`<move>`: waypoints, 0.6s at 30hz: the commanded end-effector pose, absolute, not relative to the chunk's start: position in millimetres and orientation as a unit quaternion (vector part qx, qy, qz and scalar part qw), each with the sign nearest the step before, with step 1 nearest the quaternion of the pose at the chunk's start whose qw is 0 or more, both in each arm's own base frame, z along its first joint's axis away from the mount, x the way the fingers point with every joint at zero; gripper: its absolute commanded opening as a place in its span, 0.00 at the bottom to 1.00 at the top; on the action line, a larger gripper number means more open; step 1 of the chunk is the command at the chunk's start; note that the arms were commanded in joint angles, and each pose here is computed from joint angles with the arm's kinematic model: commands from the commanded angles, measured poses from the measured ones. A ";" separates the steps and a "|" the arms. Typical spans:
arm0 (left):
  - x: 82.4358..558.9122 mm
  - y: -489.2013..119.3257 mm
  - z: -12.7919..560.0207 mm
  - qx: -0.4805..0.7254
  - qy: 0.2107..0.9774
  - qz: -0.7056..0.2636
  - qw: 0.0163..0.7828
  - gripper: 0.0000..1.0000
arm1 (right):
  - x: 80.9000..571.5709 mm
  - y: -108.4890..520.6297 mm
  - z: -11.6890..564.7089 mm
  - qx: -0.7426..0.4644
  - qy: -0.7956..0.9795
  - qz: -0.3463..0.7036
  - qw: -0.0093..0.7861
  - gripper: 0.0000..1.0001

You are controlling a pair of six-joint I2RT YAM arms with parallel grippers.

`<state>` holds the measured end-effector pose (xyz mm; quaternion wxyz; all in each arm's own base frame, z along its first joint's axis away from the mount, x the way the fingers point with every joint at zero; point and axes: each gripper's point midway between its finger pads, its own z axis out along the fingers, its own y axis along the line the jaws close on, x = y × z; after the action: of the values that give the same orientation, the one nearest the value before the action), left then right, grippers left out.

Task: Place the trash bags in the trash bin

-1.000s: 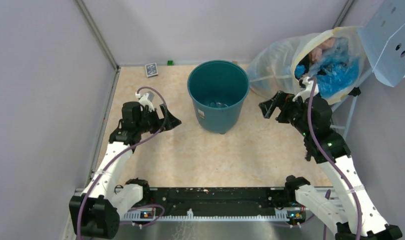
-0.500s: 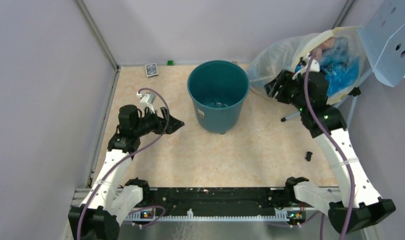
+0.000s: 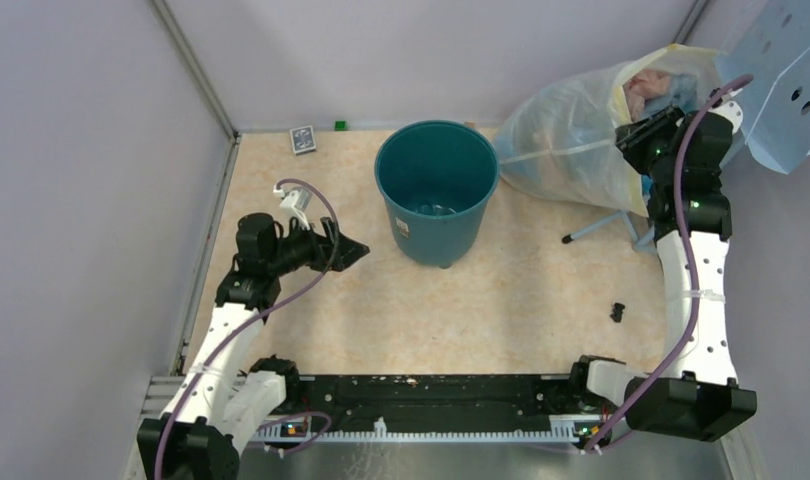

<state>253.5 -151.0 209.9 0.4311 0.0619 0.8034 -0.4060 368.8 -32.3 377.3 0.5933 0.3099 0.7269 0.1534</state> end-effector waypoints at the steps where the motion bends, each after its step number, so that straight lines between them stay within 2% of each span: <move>1: 253.4 -155.4 220.6 0.086 0.784 -0.417 0.451 0.99 | 372.2 -40.7 420.3 0.308 0.678 0.158 0.648 0.37; 6: 254.3 -155.8 219.4 0.084 0.785 -0.419 0.449 0.99 | 357.1 -17.9 455.9 0.225 0.665 0.187 0.687 0.50; 11: 253.7 -157.2 218.2 0.085 0.785 -0.424 0.443 0.99 | 331.7 -33.4 477.2 0.228 0.643 0.133 0.719 0.58; 15: 254.1 -157.8 218.4 0.087 0.784 -0.425 0.443 0.99 | 331.7 -52.4 468.8 0.260 0.644 0.089 0.714 0.55; 18: 254.4 -157.5 219.1 0.087 0.784 -0.424 0.445 0.99 | 341.6 -61.8 451.9 0.294 0.653 0.078 0.694 0.44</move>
<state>251.4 -154.5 209.7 0.4270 0.0698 0.7991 -0.4173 334.9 -41.0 454.3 0.6962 0.2579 0.6596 0.1169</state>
